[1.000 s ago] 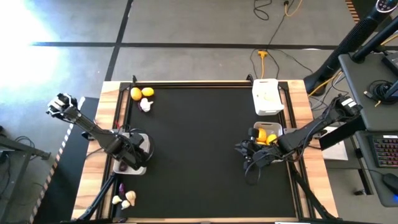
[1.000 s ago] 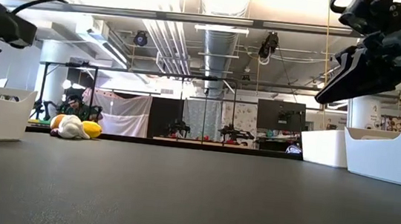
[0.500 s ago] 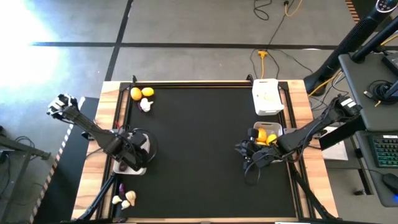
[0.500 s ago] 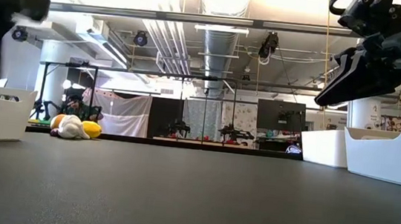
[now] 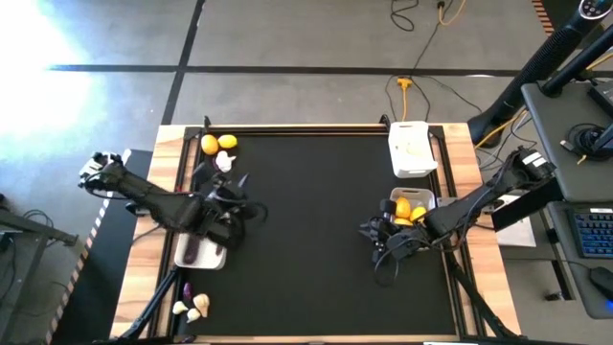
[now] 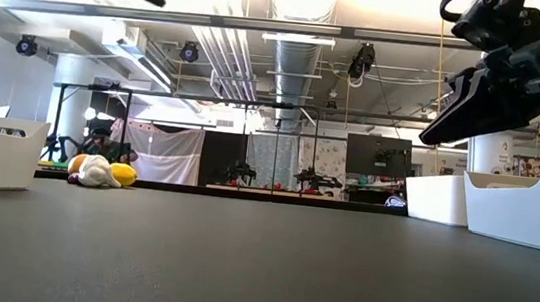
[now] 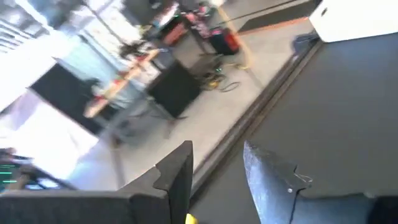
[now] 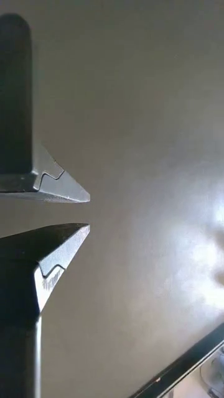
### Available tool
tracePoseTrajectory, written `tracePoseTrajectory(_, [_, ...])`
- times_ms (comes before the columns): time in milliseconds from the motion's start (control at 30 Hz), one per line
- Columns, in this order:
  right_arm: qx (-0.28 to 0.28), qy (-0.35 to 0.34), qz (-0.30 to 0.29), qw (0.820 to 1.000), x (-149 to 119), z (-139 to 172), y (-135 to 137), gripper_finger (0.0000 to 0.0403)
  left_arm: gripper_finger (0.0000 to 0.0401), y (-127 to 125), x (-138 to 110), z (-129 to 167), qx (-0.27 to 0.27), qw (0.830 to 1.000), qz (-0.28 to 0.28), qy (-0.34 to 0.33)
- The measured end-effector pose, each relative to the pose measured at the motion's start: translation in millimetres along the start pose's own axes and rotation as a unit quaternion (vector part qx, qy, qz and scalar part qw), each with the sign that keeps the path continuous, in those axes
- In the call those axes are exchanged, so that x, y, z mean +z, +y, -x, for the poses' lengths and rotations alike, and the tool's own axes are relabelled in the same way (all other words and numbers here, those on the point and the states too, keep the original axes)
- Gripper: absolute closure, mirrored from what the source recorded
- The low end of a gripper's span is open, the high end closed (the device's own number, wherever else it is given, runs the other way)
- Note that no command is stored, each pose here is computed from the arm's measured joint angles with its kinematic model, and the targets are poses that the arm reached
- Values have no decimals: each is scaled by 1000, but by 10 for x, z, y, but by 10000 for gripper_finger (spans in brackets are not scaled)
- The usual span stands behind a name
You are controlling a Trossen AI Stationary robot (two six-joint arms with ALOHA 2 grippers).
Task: Sort produce into baskets
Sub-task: Put the garlic into the top white bin
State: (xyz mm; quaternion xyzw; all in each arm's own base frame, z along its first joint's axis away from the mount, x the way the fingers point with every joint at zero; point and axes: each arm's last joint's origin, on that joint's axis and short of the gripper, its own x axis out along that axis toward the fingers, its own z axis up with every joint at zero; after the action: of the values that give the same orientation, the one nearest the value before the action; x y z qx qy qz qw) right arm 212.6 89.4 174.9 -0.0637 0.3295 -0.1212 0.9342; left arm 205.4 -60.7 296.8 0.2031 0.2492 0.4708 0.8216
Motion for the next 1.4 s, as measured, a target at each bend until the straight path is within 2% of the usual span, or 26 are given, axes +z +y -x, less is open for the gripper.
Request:
tracePoseTrajectory(100, [3, 2, 1, 1000, -4, -3, 3, 344, 291, -85, 175, -160, 29, 999, -5, 20])
tracePoseTrajectory(267, [13, 5, 0, 1000, -6, -3, 10, 344, 315, -141, 368, -474, 52, 992, -64, 97])
tracePoseTrajectory(367, [13, 6, 1, 1000, -7, -3, 9, 344, 317, -67, 407, -679, 67, 984, -37, 160])
tracePoseTrajectory(467, [13, 6, 1, 1000, -9, -4, 8, 344, 311, 62, 370, -887, 79, 967, 3, 242])
tracePoseTrajectory(600, [12, 8, 3, 1000, -23, -6, 6, 344, 298, 239, 211, -1173, 85, 932, 38, 352])
tracePoseTrajectory(733, [12, 8, 3, 1000, -24, -7, 6, 344, 281, 425, -55, -1480, 75, 878, 64, 468])
tracePoseTrajectory(967, [12, 8, 4, 1000, -27, -7, 5, 344, 214, 675, -606, -1868, 111, 794, 98, 590])
tracePoseTrajectory(1033, [12, 8, 7, 1000, -26, -7, 5, 344, 186, 690, -738, -1949, 121, 780, 105, 605])
tracePoseTrajectory(1133, [11, 8, 9, 1000, -28, -7, 4, 344, 144, 658, -894, -2053, 121, 768, 100, 621])
tracePoseTrajectory(1267, [11, 7, 12, 1000, -27, -7, 5, 344, 96, 576, -996, -2180, 110, 770, 83, 623])
tracePoseTrajectory(1400, [11, 9, 17, 1000, -34, -13, 7, 344, 64, 499, -1014, -2292, 102, 769, 62, 627])
